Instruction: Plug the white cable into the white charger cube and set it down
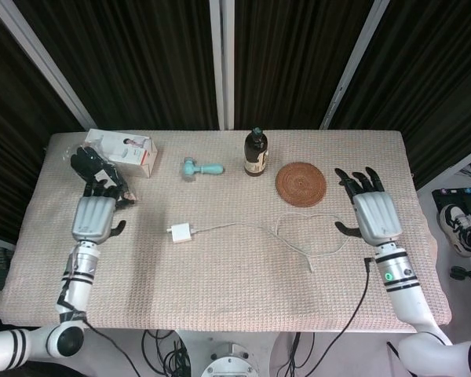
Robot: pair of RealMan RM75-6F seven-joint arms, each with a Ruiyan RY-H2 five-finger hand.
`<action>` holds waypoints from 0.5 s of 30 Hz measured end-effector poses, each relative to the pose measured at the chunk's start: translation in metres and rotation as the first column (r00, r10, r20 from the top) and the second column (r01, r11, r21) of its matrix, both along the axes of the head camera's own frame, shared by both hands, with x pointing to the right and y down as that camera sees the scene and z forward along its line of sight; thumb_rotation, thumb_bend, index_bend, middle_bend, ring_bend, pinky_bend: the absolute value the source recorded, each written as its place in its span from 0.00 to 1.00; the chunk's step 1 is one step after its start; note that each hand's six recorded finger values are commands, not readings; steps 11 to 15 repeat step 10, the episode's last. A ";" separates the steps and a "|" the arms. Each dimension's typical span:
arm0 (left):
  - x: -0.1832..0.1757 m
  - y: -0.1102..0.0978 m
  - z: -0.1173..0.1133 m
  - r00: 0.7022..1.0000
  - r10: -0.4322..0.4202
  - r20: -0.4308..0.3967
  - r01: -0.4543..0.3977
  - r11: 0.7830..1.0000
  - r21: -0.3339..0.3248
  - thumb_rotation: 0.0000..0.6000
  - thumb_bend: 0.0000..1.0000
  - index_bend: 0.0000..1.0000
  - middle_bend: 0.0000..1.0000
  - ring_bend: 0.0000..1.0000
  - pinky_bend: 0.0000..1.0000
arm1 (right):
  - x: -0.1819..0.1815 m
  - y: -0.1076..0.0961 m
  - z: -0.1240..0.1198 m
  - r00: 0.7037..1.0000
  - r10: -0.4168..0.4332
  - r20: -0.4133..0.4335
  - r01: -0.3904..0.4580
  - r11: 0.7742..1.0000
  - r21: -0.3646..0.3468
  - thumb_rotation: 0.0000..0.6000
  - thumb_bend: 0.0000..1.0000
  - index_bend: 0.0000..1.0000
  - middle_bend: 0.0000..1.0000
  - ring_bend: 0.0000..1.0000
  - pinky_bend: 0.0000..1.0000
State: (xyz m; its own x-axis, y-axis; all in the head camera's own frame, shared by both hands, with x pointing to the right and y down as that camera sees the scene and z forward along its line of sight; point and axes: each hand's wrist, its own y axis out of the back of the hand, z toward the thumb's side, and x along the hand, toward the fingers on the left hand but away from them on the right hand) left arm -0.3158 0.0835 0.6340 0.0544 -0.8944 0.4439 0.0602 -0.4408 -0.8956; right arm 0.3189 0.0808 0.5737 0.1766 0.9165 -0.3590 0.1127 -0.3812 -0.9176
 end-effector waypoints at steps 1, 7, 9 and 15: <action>-0.012 0.002 -0.005 1.000 -0.010 -0.003 0.010 1.000 0.022 1.00 0.23 0.20 0.25 0.08 0.01 | 0.010 0.006 -0.003 1.000 0.015 0.005 -0.015 1.000 0.003 1.00 0.11 0.09 0.19 0.04 0.00; -0.078 0.035 -0.034 0.997 -0.046 -0.059 0.052 0.993 0.103 1.00 0.23 0.21 0.24 0.07 0.00 | 0.071 0.052 -0.022 0.990 0.130 0.058 -0.132 0.991 0.023 1.00 0.13 0.09 0.18 0.01 0.00; -0.102 0.054 -0.044 0.995 -0.077 -0.068 0.085 0.989 0.120 1.00 0.23 0.21 0.24 0.07 0.00 | 0.088 0.069 -0.029 0.984 0.161 0.076 -0.164 0.986 0.031 1.00 0.13 0.09 0.18 0.01 0.00; -0.112 0.063 -0.048 0.994 -0.094 -0.063 0.101 0.987 0.126 1.00 0.23 0.21 0.24 0.07 0.00 | 0.094 0.075 -0.031 0.982 0.168 0.083 -0.171 0.985 0.035 1.00 0.14 0.09 0.18 0.01 0.00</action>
